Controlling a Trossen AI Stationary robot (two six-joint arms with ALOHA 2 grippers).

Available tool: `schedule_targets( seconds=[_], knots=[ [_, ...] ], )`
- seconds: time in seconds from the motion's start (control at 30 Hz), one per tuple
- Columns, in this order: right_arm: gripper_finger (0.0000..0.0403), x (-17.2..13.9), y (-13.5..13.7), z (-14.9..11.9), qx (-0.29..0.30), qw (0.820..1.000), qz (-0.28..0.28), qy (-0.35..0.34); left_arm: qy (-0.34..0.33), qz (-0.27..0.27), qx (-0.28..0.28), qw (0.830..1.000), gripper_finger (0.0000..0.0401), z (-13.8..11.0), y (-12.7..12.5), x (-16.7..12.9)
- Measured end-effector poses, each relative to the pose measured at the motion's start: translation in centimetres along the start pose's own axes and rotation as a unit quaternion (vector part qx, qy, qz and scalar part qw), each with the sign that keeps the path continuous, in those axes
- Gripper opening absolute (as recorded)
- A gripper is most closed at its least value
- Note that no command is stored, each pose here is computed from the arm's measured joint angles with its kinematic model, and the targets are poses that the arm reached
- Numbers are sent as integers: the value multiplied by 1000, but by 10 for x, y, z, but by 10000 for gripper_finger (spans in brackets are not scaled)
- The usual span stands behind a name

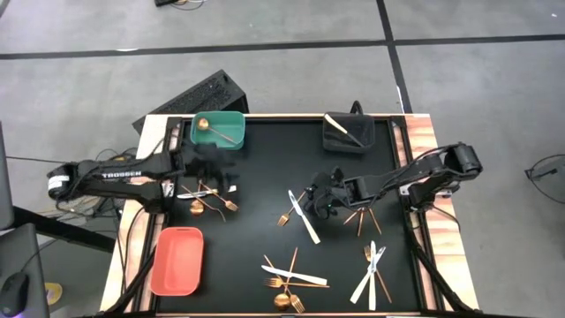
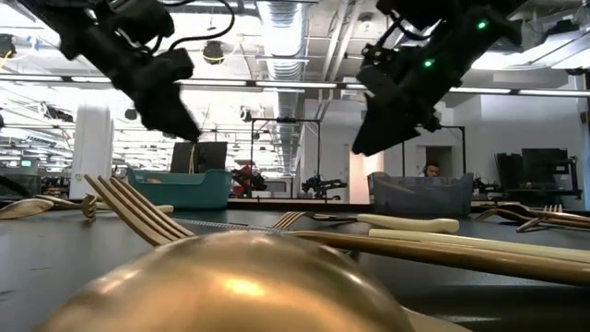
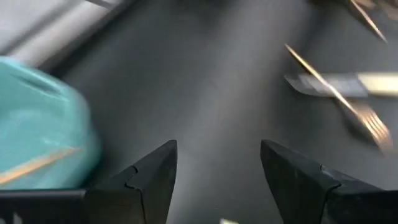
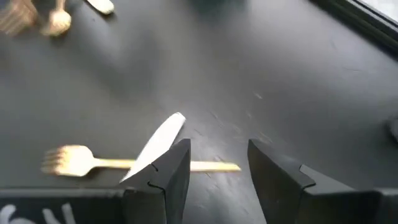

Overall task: Sort silverware by color (type)
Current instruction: Put the gold fork into the orange bin

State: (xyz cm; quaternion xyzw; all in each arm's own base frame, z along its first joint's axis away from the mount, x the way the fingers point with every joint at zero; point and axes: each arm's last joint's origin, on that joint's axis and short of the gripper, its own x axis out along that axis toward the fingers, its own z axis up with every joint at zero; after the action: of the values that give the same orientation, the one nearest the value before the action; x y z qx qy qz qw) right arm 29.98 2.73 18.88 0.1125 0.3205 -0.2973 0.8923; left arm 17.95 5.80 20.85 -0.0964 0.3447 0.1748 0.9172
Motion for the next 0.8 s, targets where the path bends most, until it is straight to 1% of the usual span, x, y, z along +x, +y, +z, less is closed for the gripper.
schedule_targets(
  seconds=[0.1, 0.17, 0.3, 0.37, 0.47, 0.57, 0.67, 0.8],
  knots=[
    [187, 0, 0, 1, 2, 1000, 3, -4, 62, -25, 54, 996, 219, -15, -21, -2],
    [187, 0, 0, 1, -2, 1000, 2, -5, 92, -27, 74, 993, 219, -23, -30, -5],
    [187, 0, 0, 6, -15, 1000, 9, -19, 129, -33, 82, 988, 219, -32, -42, -10],
    [187, 0, -2, 8, -20, 1000, 10, -22, 139, -38, 83, 986, 219, -31, -46, -14],
    [187, 4, -4, 14, -12, 999, 22, -31, 141, -40, 90, 985, 219, -32, -50, -16],
    [187, 4, -5, 17, -5, 999, 37, -36, 146, -30, 101, 984, 217, -32, -51, -12],
    [187, 5, -4, 18, -3, 998, 47, -33, 163, -4, 106, 981, 210, -34, -50, -4],
    [187, 4, -3, 18, -3, 998, 57, -31, 202, 18, 111, 973, 197, -39, -49, 11]
  ],
)
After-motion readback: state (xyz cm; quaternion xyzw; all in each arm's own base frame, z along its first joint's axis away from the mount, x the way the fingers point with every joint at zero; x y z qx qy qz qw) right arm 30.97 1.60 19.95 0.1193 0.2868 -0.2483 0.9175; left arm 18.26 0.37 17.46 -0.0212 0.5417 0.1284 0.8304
